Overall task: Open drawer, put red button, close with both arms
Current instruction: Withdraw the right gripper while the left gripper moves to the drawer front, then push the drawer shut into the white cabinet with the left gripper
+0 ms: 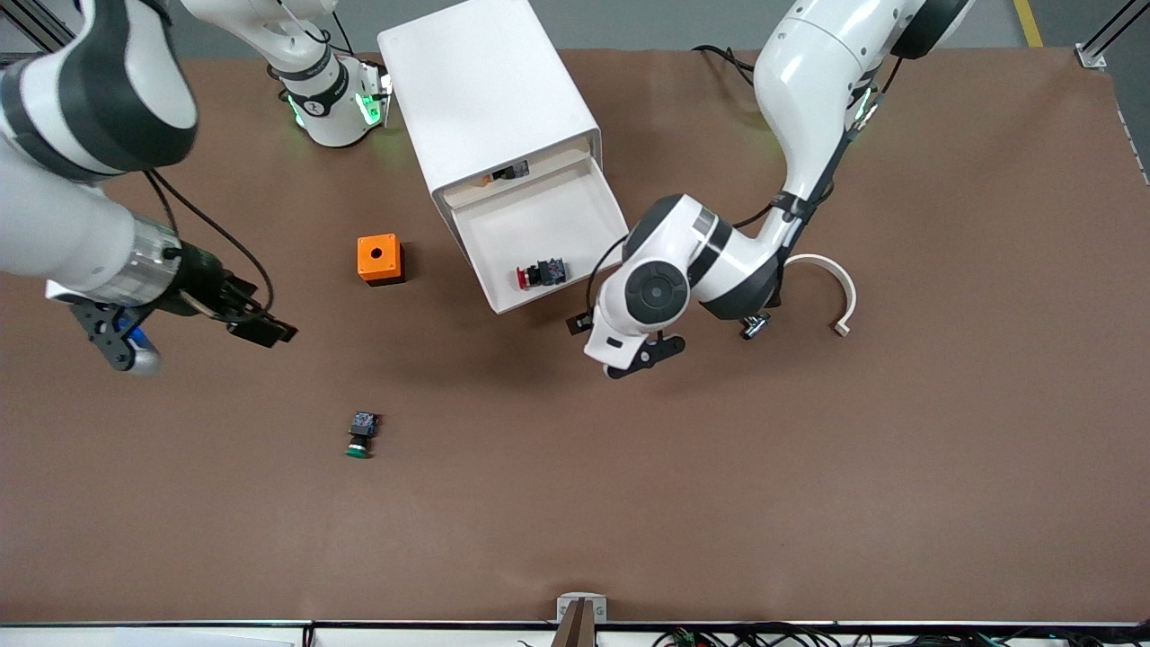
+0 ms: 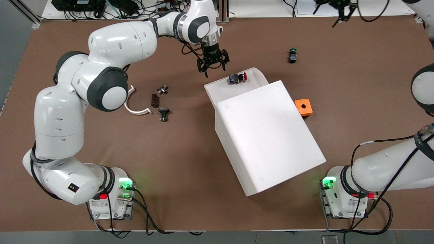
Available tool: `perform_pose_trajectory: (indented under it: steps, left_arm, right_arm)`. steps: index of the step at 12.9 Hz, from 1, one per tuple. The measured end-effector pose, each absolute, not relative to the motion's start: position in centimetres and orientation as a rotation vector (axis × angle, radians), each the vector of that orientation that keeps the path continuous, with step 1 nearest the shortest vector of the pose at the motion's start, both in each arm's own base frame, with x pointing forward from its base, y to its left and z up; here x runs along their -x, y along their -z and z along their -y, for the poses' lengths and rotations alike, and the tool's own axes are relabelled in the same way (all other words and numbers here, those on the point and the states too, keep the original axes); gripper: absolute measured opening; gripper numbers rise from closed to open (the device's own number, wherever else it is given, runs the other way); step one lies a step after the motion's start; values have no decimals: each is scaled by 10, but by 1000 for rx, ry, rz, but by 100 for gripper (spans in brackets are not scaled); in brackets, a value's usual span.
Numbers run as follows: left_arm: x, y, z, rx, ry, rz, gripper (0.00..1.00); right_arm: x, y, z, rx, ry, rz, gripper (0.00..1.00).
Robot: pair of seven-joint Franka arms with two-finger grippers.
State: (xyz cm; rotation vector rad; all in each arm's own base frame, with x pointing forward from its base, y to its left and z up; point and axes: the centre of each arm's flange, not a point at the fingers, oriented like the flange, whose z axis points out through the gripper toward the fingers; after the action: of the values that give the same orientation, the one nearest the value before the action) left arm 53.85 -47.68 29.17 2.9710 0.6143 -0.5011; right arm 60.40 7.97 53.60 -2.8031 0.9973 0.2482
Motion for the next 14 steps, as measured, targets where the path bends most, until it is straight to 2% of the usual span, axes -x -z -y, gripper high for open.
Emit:
perform_pose_trajectory:
  steps: [4,7,14]
  left_arm:
    - [-510,-300,503,-2978,527,-613,100]
    - [-475,-296,534,-3006,545,-599,100]
    - [-415,-292,577,-3012,633,-578,100]
  right_arm:
    - [-575,-588,-39,2947,-168,-681,100]
    - [-552,-618,-29,3033,-127,-475,100]
    - [-549,-625,-12,3064,-89,-356,100]
